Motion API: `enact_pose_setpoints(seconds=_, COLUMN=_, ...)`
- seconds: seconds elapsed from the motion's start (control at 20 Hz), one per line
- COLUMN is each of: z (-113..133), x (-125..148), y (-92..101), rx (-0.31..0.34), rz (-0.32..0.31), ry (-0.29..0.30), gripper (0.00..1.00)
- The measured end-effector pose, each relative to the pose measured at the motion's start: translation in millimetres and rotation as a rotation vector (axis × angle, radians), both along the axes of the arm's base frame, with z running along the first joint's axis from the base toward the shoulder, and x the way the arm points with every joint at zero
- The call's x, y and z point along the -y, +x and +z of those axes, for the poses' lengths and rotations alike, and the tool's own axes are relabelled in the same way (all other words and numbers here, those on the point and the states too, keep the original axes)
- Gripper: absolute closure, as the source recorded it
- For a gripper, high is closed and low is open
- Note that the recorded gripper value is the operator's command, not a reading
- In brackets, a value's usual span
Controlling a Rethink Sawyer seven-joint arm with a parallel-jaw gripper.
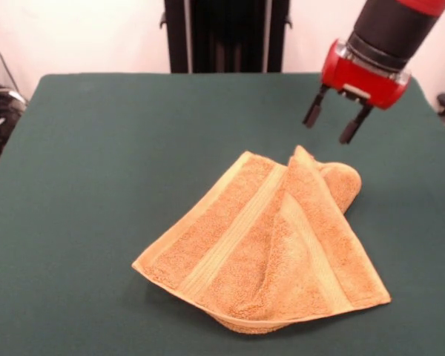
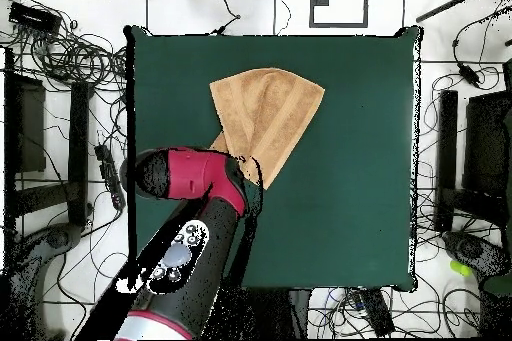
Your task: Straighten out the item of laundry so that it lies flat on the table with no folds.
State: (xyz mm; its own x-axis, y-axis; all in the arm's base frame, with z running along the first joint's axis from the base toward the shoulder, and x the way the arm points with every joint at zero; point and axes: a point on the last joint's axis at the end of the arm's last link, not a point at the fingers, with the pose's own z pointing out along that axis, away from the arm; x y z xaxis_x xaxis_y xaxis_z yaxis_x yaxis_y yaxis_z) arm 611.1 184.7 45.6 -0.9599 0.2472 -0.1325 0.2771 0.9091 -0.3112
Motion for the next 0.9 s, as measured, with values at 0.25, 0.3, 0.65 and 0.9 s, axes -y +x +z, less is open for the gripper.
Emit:
enact_pose_setpoints(seconds=0.25, z=-18.0, x=1.4, y=-4.5, rx=0.001, rz=0.014, ry=-0.012, gripper=0.00)
enact_pose_setpoints(seconds=0.3, z=-23.7, x=2.0, y=-6.5, rx=-0.002, rz=0.018, ry=-0.016, gripper=0.00)
enact_pose_setpoints(seconds=0.65, z=-51.7, x=2.3, y=-17.7, rx=-0.013, rz=0.043, ry=-0.036, gripper=0.00)
enact_pose_setpoints(seconds=0.9, z=-86.8, x=4.4, y=-34.9, rx=-0.034, rz=0.072, ry=-0.063, gripper=0.00)
